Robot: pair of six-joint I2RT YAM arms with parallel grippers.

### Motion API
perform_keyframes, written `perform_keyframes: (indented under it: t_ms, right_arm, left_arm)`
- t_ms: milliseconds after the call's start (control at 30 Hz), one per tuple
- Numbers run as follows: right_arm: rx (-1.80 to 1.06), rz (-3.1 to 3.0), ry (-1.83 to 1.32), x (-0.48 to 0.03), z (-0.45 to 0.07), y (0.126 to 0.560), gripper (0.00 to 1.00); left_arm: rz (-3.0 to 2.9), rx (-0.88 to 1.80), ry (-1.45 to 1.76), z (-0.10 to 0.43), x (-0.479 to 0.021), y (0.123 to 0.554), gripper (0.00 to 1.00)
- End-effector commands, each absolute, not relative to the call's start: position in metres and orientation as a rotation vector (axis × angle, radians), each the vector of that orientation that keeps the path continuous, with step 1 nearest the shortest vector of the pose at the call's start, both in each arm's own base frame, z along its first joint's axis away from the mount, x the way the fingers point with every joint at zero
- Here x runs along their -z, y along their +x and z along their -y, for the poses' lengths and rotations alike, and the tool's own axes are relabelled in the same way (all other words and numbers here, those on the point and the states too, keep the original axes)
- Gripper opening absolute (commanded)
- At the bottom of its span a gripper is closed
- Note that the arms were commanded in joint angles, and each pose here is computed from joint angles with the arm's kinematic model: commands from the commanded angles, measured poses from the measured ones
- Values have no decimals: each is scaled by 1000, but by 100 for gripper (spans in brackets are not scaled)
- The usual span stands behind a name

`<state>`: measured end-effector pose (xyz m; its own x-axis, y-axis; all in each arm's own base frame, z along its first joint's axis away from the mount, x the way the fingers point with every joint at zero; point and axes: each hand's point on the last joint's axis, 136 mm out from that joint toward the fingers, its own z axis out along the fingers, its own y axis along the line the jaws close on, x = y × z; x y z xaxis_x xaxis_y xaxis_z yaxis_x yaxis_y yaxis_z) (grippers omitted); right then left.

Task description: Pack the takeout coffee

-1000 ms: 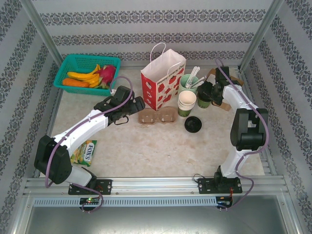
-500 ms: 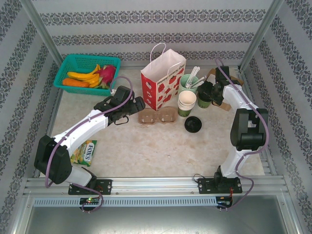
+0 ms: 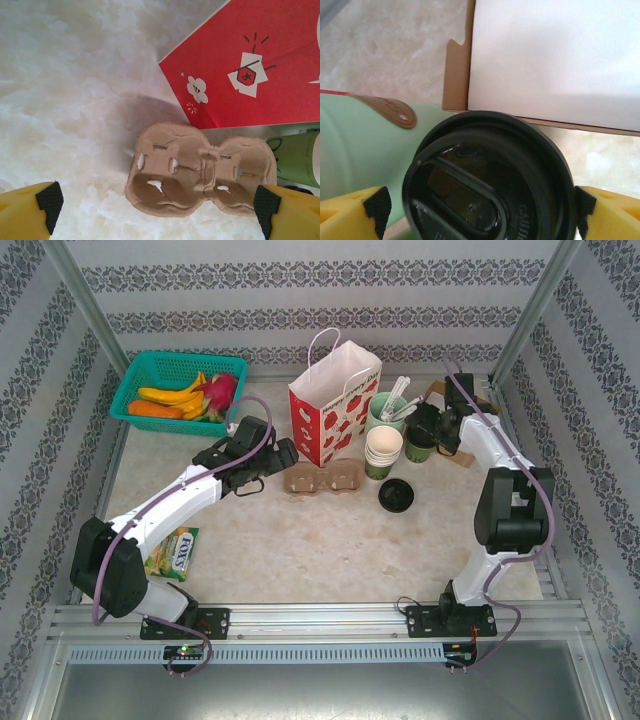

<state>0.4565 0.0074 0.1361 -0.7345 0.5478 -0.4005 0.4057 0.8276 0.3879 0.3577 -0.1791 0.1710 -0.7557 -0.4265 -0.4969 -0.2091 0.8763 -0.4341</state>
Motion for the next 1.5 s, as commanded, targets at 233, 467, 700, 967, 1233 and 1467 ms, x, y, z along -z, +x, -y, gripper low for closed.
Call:
perform_keyframes:
  t_ms: [233, 467, 700, 967, 1233, 1467]
  right_arm:
    - [-299, -2402, 617, -191, 3, 423, 98]
    - [-192, -2300, 471, -232, -14, 372, 98]
    - [-336, -2130, 311, -262, -62, 336, 98]
    - [-484, -2115, -82, -267, -157, 309, 97]
    - [-373, -2228, -161, -222, -233, 318, 92]
    - [-368, -2358, -175, -179, -271, 335, 86]
  left_arm:
    - [-2323, 634, -312, 197, -225, 372, 99]
    - [-2342, 613, -236, 198, -259, 398, 99]
    - [-2439, 406, -210, 201, -265, 444, 90]
    - [-2486, 334, -202, 211, -262, 475, 63]
    - [-2431, 230, -250, 193, -273, 488, 16]
    - [-2411, 119, -350, 149, -282, 482, 0]
